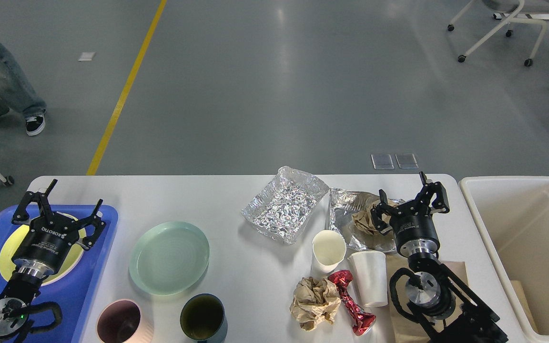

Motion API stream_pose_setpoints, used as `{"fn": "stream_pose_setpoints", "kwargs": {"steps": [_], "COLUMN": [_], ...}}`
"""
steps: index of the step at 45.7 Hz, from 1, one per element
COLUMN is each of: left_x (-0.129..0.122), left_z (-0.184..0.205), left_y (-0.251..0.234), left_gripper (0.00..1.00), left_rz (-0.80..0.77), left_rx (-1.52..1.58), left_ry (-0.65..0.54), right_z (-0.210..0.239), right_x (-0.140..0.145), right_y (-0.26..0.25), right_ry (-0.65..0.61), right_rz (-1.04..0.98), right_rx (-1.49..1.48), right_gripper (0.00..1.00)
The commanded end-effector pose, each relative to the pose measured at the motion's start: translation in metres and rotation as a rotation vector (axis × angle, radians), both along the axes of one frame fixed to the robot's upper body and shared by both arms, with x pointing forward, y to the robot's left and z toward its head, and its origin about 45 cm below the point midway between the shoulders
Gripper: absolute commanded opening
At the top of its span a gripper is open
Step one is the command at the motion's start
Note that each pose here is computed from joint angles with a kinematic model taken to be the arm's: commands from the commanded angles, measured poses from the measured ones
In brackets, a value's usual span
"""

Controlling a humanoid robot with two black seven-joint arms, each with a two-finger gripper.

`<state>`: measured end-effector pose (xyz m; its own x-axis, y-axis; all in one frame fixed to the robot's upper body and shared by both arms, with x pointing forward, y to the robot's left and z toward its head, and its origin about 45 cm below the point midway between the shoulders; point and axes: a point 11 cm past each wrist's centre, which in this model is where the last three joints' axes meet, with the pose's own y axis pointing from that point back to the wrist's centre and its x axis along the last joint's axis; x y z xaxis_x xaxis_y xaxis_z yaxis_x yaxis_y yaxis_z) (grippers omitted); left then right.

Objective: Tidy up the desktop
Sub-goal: 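Lift the left gripper up off the blue tray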

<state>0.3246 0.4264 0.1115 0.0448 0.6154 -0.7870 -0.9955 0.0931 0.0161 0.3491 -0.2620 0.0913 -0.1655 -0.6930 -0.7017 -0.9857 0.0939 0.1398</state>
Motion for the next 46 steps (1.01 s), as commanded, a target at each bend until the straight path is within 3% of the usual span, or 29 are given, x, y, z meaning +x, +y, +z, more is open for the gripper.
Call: {"fn": "stream_pose_setpoints", "kwargs": {"steps": [1, 46], "left_x": [-0.001, -0.016], "left_z": [0.004, 0.000], "left_y": [0.001, 0.021], "left_gripper": [0.97, 0.97], "left_rz": [-0.013, 0.011], "left_rx": [-0.003, 0.031], "left_ry": [-0.023, 0.014], "right_z": [0.000, 0.000], "right_x": [0.000, -0.001], "right_y": [0.000, 0.000], "right_ry": [-0.001, 0.001], "right_rz": [-0.001, -0.001], "right_rx": [0.000, 0.000], "right_gripper": [1.00, 1.00]}}
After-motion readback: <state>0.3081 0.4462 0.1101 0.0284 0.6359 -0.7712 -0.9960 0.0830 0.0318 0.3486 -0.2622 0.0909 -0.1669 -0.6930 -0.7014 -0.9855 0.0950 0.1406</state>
